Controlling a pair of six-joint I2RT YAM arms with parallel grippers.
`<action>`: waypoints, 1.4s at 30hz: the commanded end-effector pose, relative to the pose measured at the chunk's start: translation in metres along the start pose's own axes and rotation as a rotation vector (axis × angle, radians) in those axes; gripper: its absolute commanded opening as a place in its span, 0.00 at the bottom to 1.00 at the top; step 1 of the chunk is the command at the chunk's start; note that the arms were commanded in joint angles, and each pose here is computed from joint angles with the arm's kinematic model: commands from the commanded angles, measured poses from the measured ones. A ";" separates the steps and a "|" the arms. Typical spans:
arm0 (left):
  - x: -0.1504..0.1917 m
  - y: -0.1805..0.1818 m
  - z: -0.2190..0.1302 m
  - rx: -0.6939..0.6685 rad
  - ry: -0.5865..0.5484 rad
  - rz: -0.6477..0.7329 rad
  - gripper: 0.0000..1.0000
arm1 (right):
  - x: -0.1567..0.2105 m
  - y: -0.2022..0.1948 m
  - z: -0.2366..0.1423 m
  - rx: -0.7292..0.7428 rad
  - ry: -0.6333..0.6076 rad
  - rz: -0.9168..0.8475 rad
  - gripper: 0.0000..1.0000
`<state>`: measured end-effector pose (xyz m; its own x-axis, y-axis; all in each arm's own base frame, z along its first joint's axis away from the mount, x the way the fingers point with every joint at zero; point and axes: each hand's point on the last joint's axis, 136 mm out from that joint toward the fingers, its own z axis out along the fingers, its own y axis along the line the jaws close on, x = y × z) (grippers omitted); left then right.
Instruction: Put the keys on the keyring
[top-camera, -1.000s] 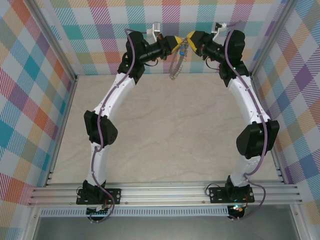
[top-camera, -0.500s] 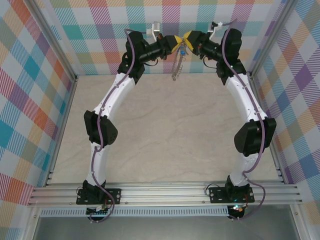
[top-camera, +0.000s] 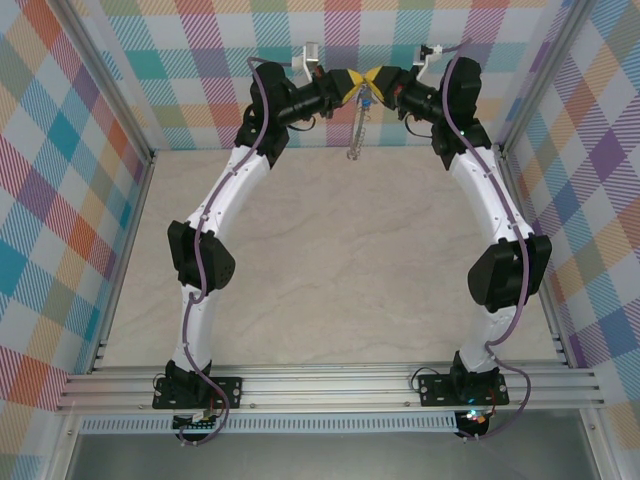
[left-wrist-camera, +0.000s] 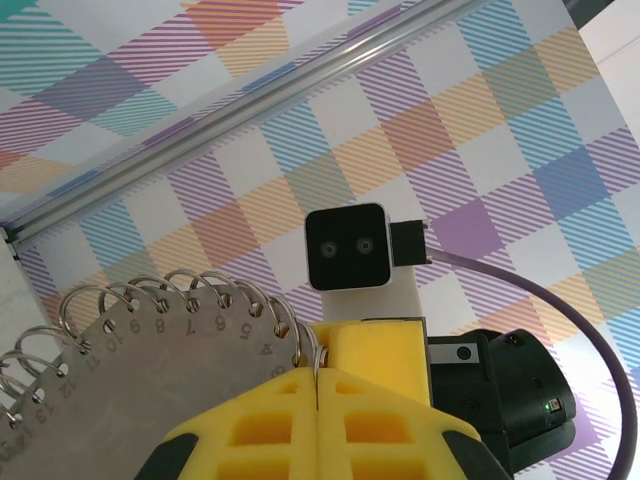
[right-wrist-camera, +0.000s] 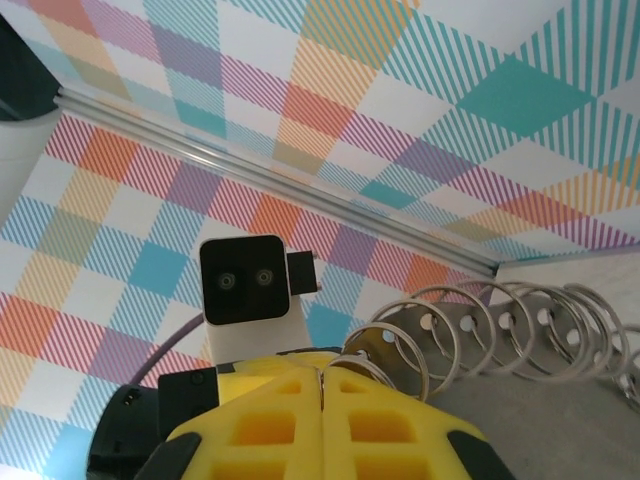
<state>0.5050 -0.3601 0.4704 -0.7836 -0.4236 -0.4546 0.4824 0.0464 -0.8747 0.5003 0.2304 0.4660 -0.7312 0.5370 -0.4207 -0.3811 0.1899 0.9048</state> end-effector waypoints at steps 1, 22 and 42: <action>-0.007 -0.015 -0.002 0.049 -0.023 0.037 0.00 | 0.011 0.018 0.002 -0.039 0.048 -0.031 0.00; -0.010 0.009 -0.040 -0.147 0.057 0.180 0.49 | 0.009 0.003 -0.022 -0.024 0.217 -0.175 0.00; 0.008 -0.013 -0.049 -0.029 0.195 0.216 0.44 | 0.038 -0.003 -0.024 -0.180 0.508 -0.162 0.00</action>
<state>0.5022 -0.3272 0.4223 -0.7897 -0.2344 -0.5669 0.5297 0.2056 -0.8229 0.4721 0.2263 0.4404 -0.8330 0.0870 -0.5464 -0.5372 0.1088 0.8364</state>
